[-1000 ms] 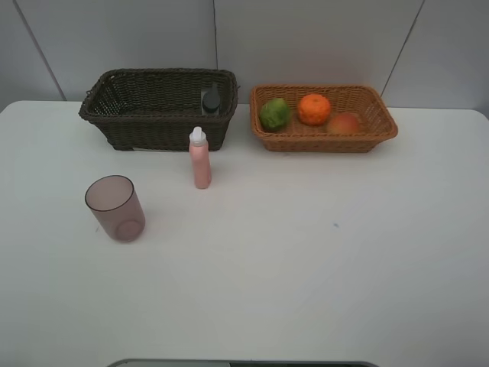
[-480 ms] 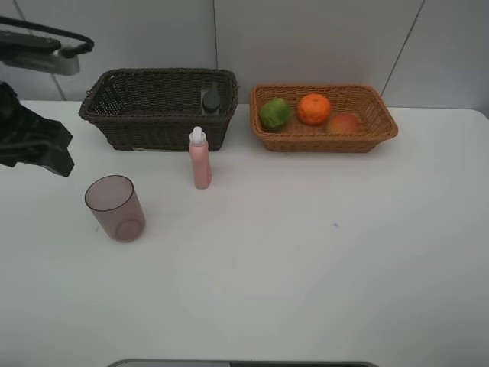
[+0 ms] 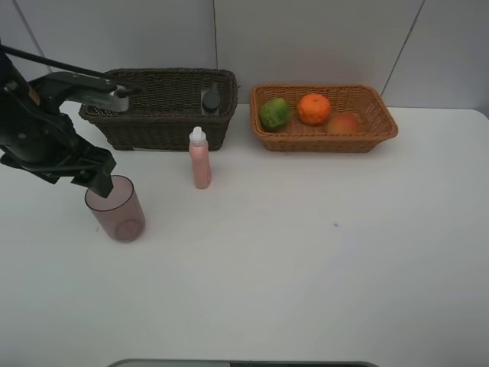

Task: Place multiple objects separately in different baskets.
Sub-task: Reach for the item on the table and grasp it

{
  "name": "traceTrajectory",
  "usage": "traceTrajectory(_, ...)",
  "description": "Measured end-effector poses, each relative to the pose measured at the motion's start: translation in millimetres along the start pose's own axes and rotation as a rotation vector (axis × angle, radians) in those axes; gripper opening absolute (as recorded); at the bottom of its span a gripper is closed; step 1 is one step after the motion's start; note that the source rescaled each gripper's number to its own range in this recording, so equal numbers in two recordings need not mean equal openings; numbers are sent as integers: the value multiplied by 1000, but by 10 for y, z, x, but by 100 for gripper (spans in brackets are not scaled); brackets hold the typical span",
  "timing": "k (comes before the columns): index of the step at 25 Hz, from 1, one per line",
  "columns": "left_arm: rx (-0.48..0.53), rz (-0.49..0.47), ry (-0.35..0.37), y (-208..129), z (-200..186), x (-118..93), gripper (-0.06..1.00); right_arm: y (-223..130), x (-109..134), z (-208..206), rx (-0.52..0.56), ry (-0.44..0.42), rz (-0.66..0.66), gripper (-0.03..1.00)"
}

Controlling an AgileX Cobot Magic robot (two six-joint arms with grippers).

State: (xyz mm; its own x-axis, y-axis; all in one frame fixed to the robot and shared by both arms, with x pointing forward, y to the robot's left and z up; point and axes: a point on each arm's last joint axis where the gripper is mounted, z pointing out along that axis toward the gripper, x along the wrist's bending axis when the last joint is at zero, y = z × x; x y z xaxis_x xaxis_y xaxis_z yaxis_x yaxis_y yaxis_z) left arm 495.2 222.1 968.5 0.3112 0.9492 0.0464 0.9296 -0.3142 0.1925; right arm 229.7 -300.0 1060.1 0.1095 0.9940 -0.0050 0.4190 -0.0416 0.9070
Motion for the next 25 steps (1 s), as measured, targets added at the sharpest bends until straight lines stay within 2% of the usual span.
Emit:
traceTrajectory(13, 58, -1, -9, 5, 335, -23, 100, 0, 0, 0, 0, 0, 0, 100)
traceTrajectory(25, 49, 1, -15, 50, 599, -40, 100, 0, -1, 0, 0, -1, 0, 100)
